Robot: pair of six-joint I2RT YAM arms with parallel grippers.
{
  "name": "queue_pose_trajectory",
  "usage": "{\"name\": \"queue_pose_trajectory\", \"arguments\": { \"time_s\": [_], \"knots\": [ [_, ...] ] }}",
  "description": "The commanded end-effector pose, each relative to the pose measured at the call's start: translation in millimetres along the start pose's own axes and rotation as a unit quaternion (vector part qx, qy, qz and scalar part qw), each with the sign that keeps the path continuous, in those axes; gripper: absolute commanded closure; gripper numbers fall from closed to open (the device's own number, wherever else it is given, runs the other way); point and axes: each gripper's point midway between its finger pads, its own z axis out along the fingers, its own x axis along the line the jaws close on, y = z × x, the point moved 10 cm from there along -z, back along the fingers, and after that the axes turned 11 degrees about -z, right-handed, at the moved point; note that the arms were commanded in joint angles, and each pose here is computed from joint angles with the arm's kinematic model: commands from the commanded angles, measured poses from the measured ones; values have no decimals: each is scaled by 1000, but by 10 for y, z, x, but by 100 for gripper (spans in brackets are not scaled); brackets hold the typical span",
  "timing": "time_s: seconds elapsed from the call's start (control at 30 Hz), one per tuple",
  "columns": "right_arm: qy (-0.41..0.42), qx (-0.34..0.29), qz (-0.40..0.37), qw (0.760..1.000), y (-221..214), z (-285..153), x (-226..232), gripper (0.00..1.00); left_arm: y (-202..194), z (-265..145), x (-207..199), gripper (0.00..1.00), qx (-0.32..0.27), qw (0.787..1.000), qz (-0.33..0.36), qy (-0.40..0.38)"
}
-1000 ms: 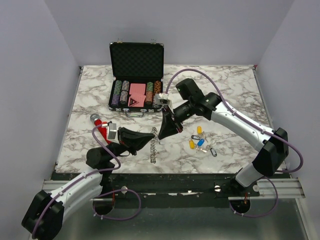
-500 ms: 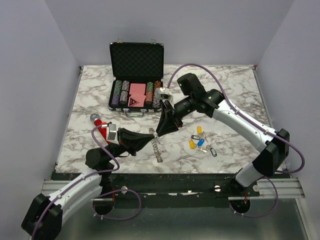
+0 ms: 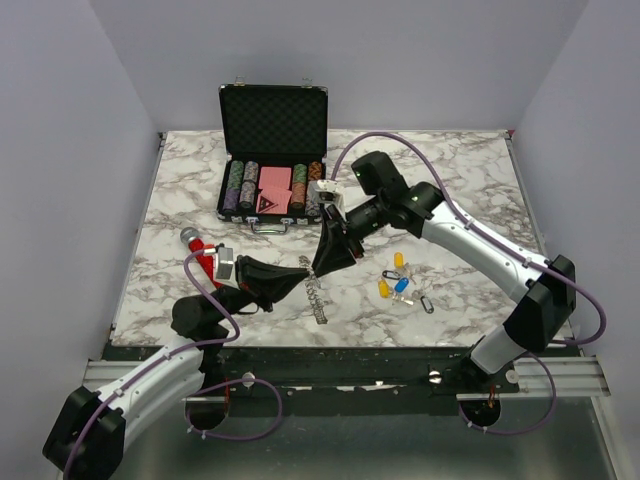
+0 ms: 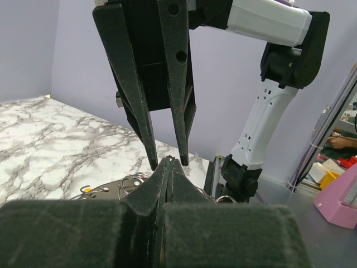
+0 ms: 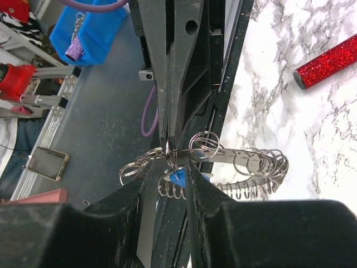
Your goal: Put the keys on the keyring
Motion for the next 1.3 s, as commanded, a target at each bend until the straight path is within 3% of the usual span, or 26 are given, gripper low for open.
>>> {"name": "queue_pose_trajectory", "arguments": {
  "time_s": [0.0, 0.3, 0.47, 0.63, 0.67, 0.73, 0.8, 0.97, 1.27],
  "knots": [
    [12, 3, 9, 1000, -58, 79, -3, 67, 53, 7, -22, 100, -18, 1000, 17, -8],
    [13, 7, 9, 1000, -66, 116, -6, 79, 51, 4, 4, 100, -23, 1000, 15, 5],
    [12, 9, 4, 1000, -51, 130, -16, 99, 52, 2, 9, 100, -24, 1000, 15, 9],
    [6, 20, -20, 1000, -17, 96, -7, 99, 22, -23, 25, 100, -9, 1000, 8, 25],
    [3, 26, -27, 999, -19, 82, 1, 99, 4, -35, 42, 93, 2, 999, 7, 34],
    [-3, 44, -49, 998, -39, 47, 15, 99, 11, -53, 37, 61, 26, 998, 14, 52],
    [-13, 70, -73, 995, -80, 2, 26, 99, 65, -55, 6, 39, 59, 995, 25, 77],
    [-22, 119, -113, 986, -146, -91, 63, 100, 180, -138, -93, 4, 123, 982, 54, 134],
    [-25, 182, -155, 971, -173, -208, 74, 99, 255, 55, -97, 4, 234, 966, 87, 59]
  ]
}}
